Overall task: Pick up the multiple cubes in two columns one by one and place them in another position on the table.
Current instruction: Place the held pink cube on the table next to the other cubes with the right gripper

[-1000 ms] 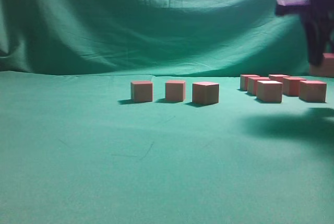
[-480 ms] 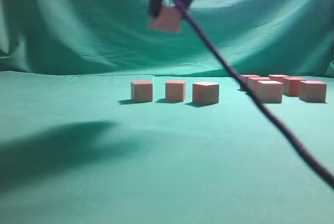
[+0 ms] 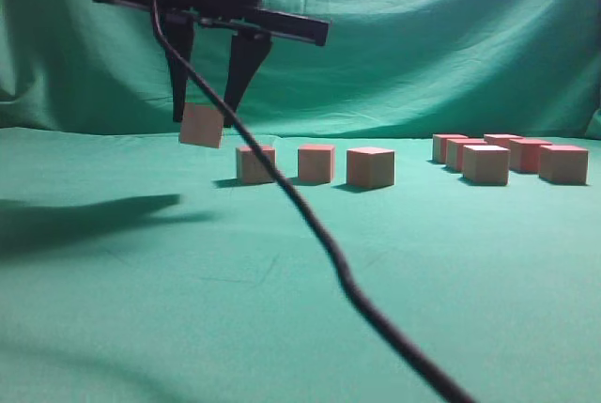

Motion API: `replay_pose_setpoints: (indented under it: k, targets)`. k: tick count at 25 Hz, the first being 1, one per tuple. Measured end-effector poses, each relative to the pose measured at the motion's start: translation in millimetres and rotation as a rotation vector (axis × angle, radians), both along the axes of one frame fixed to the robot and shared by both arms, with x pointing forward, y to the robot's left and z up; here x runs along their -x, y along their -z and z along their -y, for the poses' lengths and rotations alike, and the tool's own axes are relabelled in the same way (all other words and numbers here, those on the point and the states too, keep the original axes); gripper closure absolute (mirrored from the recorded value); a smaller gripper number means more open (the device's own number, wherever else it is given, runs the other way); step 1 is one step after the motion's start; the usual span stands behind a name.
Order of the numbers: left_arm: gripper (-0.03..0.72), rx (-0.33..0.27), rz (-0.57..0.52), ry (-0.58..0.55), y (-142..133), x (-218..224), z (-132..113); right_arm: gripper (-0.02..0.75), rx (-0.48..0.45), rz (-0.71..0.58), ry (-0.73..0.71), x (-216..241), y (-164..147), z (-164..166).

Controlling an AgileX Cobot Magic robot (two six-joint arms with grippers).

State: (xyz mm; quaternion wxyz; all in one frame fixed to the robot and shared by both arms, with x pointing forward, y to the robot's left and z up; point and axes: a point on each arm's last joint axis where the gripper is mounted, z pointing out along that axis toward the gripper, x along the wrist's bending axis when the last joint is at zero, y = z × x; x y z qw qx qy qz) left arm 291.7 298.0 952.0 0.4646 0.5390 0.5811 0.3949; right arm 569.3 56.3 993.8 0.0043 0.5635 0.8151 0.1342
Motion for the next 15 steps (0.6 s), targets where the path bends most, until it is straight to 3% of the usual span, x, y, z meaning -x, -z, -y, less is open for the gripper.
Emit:
replay_pose_setpoints:
  k: [15]
  targets:
    - [0.688, 0.000, 0.000, 0.000, 0, 0, 0, 0.476, 0.065, -0.081, 0.088, -2, 30, -2]
